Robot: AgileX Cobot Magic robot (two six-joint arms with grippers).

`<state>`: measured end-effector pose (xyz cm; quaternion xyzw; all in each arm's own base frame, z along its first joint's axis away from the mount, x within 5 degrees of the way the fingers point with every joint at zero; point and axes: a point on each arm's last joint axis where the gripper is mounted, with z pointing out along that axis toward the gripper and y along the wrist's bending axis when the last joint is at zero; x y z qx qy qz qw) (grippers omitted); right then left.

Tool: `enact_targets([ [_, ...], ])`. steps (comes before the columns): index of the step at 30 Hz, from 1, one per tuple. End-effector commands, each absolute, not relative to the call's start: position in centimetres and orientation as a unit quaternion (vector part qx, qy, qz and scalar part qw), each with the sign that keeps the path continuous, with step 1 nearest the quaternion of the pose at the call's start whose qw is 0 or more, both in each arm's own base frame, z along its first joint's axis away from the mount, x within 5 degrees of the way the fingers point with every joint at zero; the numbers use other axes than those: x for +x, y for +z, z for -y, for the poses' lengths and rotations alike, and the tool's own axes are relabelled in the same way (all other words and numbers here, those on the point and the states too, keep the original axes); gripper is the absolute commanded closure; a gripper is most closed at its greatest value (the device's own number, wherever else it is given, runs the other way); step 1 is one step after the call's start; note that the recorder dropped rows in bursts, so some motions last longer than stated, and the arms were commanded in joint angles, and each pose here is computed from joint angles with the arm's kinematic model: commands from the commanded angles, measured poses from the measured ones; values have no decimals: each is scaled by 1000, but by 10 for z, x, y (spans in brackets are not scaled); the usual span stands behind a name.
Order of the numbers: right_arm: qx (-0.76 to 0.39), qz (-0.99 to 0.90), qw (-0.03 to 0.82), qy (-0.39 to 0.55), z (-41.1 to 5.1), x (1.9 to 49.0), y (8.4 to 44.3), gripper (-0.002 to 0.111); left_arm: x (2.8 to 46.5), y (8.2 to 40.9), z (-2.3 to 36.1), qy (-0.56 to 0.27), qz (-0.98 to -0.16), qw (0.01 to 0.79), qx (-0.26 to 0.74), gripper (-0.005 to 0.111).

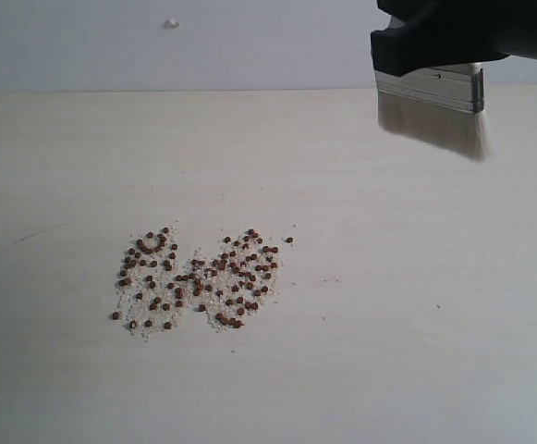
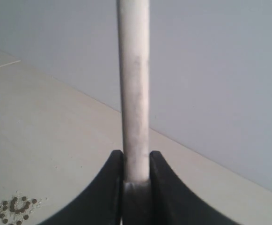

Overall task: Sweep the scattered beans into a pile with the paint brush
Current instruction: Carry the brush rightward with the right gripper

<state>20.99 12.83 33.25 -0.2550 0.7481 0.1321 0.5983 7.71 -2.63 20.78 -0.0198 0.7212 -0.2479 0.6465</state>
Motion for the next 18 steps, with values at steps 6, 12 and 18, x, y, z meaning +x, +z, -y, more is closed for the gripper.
enact_targets([
  [6,-304,-724,612,91,-127,209,335,108,77,208,26,-248,-720,648,-19,107],
  [12,-394,-687,609,36,-134,215,327,108,77,208,26,-248,-720,648,-18,107],
  [18,-272,-766,583,-16,-114,225,320,108,77,208,26,-248,-720,648,-18,107],
])
